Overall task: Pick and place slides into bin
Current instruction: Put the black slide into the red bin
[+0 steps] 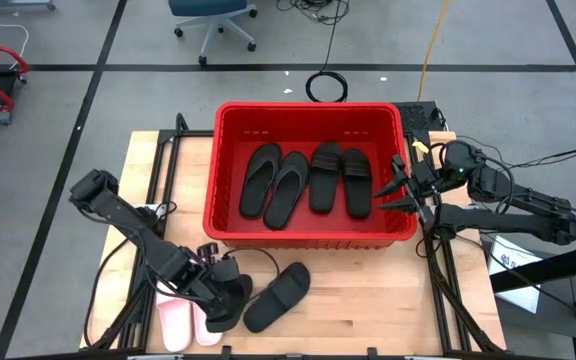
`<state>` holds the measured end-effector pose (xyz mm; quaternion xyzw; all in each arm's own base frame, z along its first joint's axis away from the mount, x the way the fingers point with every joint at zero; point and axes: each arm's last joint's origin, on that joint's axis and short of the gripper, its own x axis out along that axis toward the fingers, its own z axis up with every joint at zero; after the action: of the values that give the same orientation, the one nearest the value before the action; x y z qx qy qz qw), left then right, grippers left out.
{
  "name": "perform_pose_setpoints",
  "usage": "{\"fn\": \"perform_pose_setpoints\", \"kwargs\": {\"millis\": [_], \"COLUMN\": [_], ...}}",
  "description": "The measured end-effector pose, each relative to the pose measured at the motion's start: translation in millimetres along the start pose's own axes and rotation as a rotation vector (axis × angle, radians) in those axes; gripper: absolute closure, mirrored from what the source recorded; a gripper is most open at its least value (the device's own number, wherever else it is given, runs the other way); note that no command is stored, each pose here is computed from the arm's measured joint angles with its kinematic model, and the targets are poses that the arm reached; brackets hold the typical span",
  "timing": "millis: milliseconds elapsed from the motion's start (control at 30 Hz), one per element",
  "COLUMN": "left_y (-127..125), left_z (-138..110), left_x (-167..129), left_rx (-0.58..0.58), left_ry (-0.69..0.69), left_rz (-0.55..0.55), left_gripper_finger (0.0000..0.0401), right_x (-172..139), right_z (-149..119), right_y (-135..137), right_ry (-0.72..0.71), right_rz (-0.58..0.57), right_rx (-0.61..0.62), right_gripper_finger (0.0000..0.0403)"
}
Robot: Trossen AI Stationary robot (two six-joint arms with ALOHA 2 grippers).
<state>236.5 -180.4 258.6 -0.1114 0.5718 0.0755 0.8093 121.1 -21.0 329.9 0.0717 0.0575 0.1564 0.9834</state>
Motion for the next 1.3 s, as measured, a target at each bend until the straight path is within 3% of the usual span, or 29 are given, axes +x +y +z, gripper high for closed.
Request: {"fn": "perform_pose_setpoints", "kwargs": {"millis": [400,667,767,900,1067,1300], "left_y": [-5.5,-18.8,-14.6,-3.4,23.0,81.4], "left_z": [3.4,38.9,54.3,73.0,92.7,122.5], "left_x": [-12.8,-73.0,-101.8,-137.0,-171.3,-174.9], "left_rx": [0.019,0.06,0.055,0.12,0.21,0.214], "left_ry": [0.071,-0.13,-0.238,-0.418,-0.573,-0.558], "left_rz": [-0.11,-0.246,-0.239,-0.161,0.033,0.39], "left_gripper_finger": [0.0401,0.0401,0.0401,0.0401,0.0401,0.0401], "right_x": [0.1,0.0,0.0,0.0,0.1,0.1], "right_z": [0.0,0.0,0.0,0.0,0.0,-0.1], "right_y": [-0.1,0.0,0.0,-0.1,-0.1,-0.2], "right_ry": [0.0,0.0,0.0,0.0,0.0,0.001], "right_rz": [0.0,0.0,0.0,0.0,0.0,-0.001], "right_rx": [0.0,0.0,0.0,0.0,0.0,0.0], "right_gripper_finger": [0.0273,0.0273,0.0273,0.0273,0.0273,0.0273]}}
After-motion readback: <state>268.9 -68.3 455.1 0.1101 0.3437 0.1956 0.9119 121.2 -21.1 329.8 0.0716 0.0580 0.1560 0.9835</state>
